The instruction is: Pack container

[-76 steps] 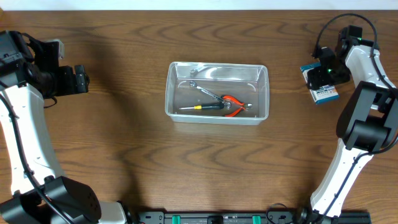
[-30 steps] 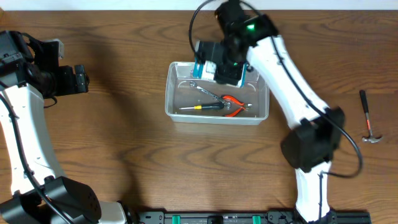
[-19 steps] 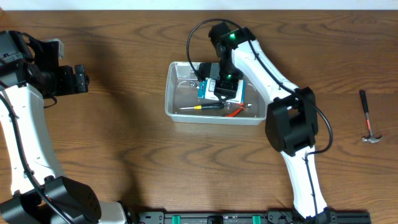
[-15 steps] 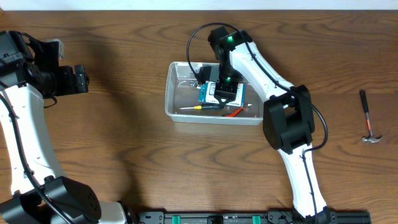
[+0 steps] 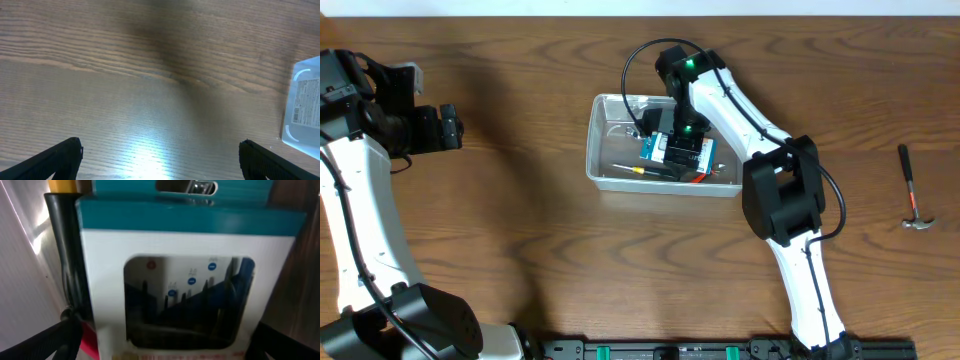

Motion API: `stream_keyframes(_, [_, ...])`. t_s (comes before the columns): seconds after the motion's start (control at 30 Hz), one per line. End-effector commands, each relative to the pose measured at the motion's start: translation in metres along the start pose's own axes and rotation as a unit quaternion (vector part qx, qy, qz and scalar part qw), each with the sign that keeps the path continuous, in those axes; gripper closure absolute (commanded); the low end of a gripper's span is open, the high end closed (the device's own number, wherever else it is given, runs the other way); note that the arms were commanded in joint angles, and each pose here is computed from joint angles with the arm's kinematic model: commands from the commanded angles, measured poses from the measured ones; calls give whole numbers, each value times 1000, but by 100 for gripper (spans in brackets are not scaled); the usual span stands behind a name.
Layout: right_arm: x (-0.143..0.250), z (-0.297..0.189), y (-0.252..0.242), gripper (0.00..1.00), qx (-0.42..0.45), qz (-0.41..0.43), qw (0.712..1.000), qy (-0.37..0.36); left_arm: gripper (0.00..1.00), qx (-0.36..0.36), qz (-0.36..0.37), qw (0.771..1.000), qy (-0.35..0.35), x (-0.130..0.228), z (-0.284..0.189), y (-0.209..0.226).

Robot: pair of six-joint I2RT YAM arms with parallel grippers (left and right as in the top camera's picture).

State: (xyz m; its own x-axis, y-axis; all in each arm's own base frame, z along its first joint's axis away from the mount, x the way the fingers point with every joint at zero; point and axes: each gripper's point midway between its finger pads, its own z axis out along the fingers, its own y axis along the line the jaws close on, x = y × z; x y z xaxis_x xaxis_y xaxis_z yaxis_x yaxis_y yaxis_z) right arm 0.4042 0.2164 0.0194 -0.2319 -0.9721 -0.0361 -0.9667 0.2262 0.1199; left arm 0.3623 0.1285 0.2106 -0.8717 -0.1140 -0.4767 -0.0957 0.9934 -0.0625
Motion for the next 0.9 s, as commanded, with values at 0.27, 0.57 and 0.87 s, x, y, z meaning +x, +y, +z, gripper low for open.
stream_keyframes(0.27, [16, -212, -3, 1, 195, 82, 964, -162, 2, 7, 2, 1000, 6, 2, 5, -2])
stream_keyframes(0.57, [257, -305, -52, 1, 311, 629, 686, -193, 2, 7, 2, 1000, 6, 2, 5, -2])
stream_keyframes(0.87, [378, -275, 7, 1, 220, 763, 598, -110, 2, 7, 2, 1000, 6, 2, 5, -2])
